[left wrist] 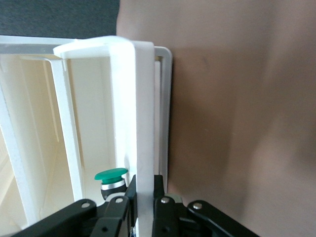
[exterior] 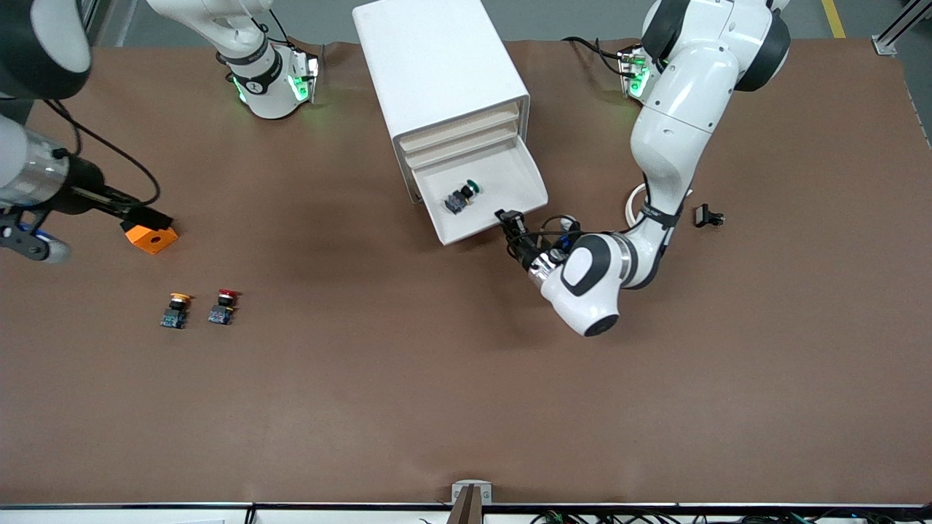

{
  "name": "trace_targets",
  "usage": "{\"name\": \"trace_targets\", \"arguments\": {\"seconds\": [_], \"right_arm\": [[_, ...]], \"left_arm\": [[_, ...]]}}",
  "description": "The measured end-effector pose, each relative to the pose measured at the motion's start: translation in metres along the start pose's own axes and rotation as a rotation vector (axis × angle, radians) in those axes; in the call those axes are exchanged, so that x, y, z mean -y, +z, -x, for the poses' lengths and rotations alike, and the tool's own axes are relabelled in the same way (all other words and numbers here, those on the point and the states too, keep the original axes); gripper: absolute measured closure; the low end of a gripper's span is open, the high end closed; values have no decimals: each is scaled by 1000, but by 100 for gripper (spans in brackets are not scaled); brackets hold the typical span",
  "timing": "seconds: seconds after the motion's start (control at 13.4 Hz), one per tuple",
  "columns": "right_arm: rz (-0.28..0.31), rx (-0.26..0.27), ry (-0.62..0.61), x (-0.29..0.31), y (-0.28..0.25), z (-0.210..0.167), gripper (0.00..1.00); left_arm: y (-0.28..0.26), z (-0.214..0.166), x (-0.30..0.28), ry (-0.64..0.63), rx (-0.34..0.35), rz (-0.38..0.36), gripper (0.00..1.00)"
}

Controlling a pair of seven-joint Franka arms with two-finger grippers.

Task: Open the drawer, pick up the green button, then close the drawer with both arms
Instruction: 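Reach the right gripper into the drawer while the left gripper withdraws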

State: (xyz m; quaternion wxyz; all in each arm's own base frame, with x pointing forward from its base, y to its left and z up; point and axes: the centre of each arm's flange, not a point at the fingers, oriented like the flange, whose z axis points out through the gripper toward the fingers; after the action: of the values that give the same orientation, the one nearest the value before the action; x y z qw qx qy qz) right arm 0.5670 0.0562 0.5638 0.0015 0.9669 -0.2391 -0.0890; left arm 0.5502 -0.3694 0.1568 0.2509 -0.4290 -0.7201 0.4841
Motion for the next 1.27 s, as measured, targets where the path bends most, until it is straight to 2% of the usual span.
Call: {"name": "trace_targets", "arguments": {"seconds": [0.15,0.52,0.67,0.75,0.9,1.12,1.27], "right_arm": [[2,-21,32,52,3,34,0],[-27,-77,105,161,47,119,0],[-21,-79,161,192,75,145,0],[-21,-82,182,206,87,157,0],[-39,-94,229,236,108,181,0],[-57,-105,258,276,145,216,0],[-71,-111,275,297,172,234,0]], "left_arm": [[-23,-6,-6,19,22,40,71],[-90,-11,9,44,81,147,15],[-126,-15,20,72,100,221,0],[-141,-18,26,104,84,268,0],[-163,-26,39,182,0,368,0],[-181,-33,57,274,-109,461,0],[-195,-38,73,399,-215,524,0]]}}
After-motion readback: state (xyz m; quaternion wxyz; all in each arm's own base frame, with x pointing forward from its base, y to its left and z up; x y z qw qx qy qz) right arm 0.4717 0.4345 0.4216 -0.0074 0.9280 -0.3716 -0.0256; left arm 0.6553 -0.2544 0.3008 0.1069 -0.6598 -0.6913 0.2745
